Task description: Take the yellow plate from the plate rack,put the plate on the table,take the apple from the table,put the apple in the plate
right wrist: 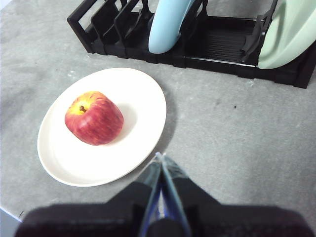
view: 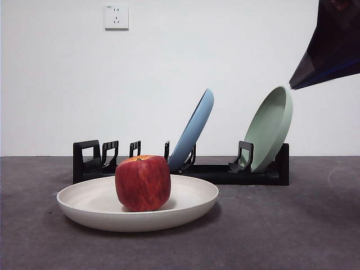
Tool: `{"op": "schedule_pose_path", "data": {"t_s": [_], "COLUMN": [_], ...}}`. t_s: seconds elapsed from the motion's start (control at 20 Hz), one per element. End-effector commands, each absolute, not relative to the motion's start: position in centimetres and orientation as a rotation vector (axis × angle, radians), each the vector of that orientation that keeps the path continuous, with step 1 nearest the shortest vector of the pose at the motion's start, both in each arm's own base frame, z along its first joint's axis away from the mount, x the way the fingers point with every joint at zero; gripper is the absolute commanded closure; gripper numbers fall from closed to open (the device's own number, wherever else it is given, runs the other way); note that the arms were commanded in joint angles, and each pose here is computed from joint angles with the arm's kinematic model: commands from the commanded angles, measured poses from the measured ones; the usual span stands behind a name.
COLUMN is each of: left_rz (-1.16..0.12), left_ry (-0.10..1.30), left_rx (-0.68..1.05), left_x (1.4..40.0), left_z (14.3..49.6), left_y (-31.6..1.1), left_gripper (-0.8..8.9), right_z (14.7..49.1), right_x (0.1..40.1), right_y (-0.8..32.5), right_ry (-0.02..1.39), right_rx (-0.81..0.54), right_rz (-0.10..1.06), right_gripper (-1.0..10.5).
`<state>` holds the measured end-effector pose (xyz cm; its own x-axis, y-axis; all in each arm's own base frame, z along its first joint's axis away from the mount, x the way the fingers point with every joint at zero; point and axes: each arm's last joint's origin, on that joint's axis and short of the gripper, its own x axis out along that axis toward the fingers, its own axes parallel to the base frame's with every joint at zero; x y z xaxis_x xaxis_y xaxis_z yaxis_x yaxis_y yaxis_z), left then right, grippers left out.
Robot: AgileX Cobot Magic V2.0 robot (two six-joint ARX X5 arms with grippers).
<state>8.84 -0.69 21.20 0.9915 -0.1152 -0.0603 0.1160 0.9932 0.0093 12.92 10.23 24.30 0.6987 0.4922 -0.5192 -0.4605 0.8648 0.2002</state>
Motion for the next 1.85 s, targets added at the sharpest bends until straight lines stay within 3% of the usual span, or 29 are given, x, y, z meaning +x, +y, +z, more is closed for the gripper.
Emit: {"op": "schedule_pose_path", "data": {"t_s": [0.05,0.75,1.65,1.85], "left_rz": [-0.103,-0.083,-0.086,-0.086], "left_ry": [0.075,0.187,0.18,0.18], "left_rx": [0.022,-0.03,-0.031,-0.031], "left_x": [9.3,9.6,9.6,9.6], "left_z": [19.4,14.7,14.7,14.7], "left_y": [-0.6,-0.5,-0.5,-0.5], "left_gripper": [8.16,8.16,8.16,8.16], "right_z": [24.2,24.2,24.2,25.3], "right_x": [12.9,12.9,12.9,12.0], "right_y": [10.2,10.2,10.2,8.8], "right_ry": [0.593,0.593,0.594,0.49], "right_rx": [0.064,0.064,0.064,-0.044], "right_rz": [0.528,0.528,0.528,0.536], "right_gripper": [9.5,9.5,9.5,9.5]}}
